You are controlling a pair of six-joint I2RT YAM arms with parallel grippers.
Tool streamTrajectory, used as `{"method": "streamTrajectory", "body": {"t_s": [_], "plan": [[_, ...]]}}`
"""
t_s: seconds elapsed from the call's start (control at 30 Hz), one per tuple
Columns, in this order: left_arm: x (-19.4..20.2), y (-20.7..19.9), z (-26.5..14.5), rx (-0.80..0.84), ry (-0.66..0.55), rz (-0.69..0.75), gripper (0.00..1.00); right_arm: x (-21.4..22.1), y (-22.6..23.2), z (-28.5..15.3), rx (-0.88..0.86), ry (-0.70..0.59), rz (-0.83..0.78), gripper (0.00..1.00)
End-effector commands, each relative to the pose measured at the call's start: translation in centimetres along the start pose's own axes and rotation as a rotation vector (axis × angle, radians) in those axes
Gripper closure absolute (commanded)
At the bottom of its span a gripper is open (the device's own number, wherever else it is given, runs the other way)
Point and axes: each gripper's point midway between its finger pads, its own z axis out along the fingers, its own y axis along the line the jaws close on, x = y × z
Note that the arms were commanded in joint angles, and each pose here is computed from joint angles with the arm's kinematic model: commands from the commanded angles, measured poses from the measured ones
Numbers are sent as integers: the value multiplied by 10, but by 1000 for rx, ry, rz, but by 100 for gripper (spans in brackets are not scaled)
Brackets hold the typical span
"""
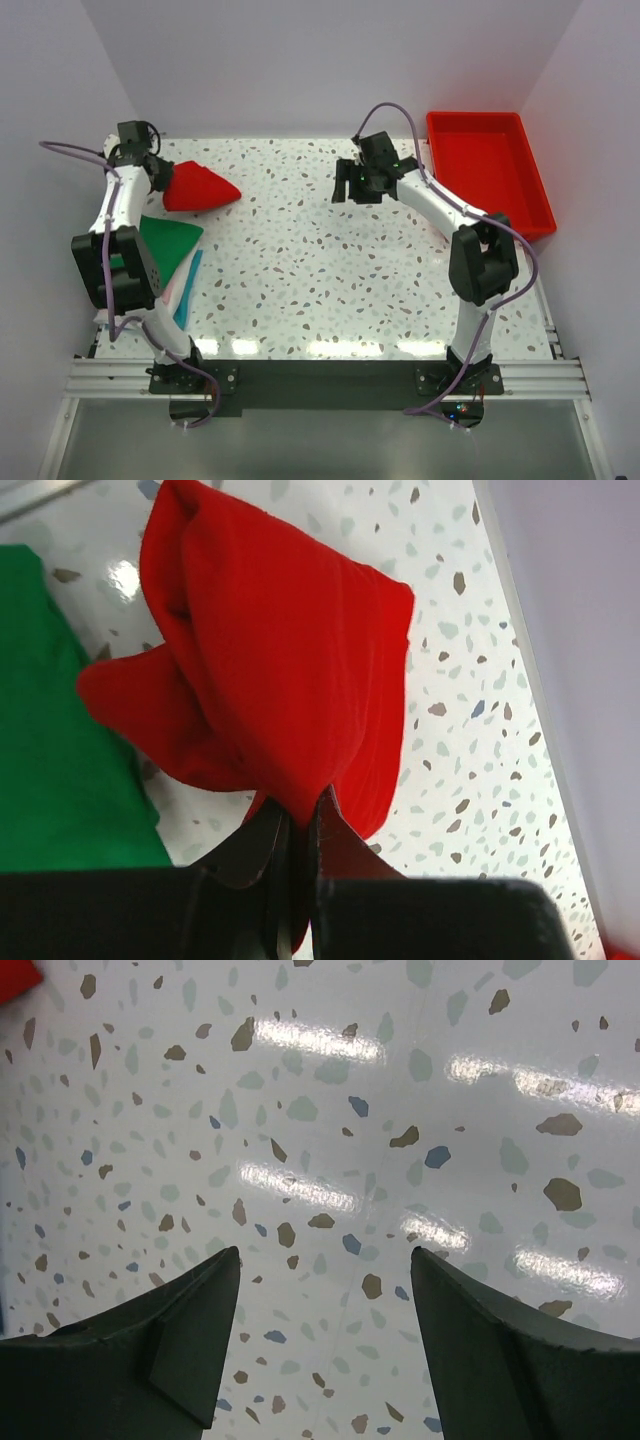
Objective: Fold and stack the t-shirts
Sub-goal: Neatly place the folded tshirt to the corner
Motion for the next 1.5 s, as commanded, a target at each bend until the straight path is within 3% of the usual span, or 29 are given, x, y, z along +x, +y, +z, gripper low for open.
{"method": "streamTrajectory", "body": {"t_s": [0.0, 0.27, 0.9, 1.47], "plan": [[-44, -12, -46, 87, -86, -5, 100, -17, 19, -26, -64, -64, -2, 28], [-72, 11, -69, 81, -129, -9, 100, -14, 27, -34, -86, -67, -5, 29], [-103, 18, -118, 183, -188, 23, 100, -6, 32, -58, -77, -103, -9, 30], [-61, 98, -158, 102, -211, -31, 100, 27, 39, -78, -64, -100, -53, 30]]}}
